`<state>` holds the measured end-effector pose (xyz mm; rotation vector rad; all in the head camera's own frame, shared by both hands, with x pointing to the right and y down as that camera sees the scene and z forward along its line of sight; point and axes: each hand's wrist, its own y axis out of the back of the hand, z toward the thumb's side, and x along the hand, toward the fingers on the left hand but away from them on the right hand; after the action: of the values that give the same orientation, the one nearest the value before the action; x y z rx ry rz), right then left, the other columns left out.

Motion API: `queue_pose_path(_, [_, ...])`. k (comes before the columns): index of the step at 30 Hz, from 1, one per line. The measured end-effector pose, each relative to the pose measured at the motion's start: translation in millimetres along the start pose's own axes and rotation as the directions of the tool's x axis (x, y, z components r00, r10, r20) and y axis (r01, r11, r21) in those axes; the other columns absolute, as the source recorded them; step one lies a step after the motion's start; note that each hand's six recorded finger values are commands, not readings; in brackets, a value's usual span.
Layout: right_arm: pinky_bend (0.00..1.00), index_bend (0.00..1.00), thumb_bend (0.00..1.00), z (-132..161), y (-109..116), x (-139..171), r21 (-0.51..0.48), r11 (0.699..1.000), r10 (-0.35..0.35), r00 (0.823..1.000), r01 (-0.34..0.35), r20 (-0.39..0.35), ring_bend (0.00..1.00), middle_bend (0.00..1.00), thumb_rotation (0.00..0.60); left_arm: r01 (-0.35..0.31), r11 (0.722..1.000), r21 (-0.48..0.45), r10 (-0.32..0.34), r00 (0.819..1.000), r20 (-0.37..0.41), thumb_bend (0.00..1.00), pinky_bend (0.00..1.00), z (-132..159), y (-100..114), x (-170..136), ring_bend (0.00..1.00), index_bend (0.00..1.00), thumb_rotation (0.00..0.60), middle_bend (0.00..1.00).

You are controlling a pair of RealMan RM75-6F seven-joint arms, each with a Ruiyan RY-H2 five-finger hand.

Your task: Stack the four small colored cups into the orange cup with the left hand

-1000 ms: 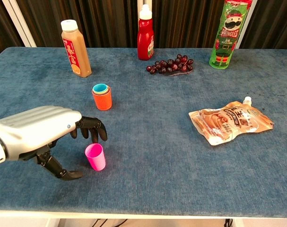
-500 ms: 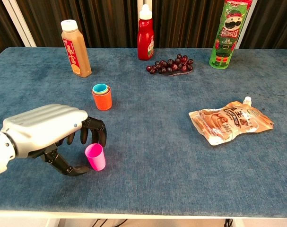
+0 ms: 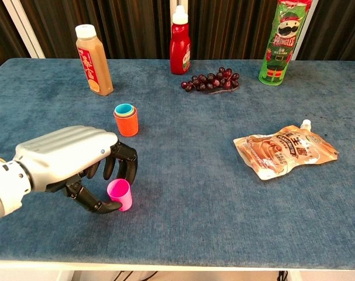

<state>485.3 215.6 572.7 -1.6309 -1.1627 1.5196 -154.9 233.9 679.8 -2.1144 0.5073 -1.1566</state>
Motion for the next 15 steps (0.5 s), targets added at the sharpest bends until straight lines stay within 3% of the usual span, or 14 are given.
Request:
queue_pose_path(8, [0.00, 0.00, 0.25, -2, 2, 0, -0.002, 1.000, -0.006, 1.000, 0.006, 0.001, 0.00, 0.00, 0.600, -0.031, 0.999, -0.030, 0.031, 1.000, -0.001, 0.28, 0.60, 2, 10, 0, 0.51, 0.51, 0.600, 0.52])
queue_pose_path(15, [0.00, 0.00, 0.25, -1, 5, 2, -0.003, 1.000, -0.013, 1.000, 0.013, -0.003, 0.00, 0.00, 0.600, -0.140, 0.986, -0.095, 0.136, 0.990, -0.047, 0.28, 0.60, -12, 48, 6, 0.51, 0.51, 0.600, 0.52])
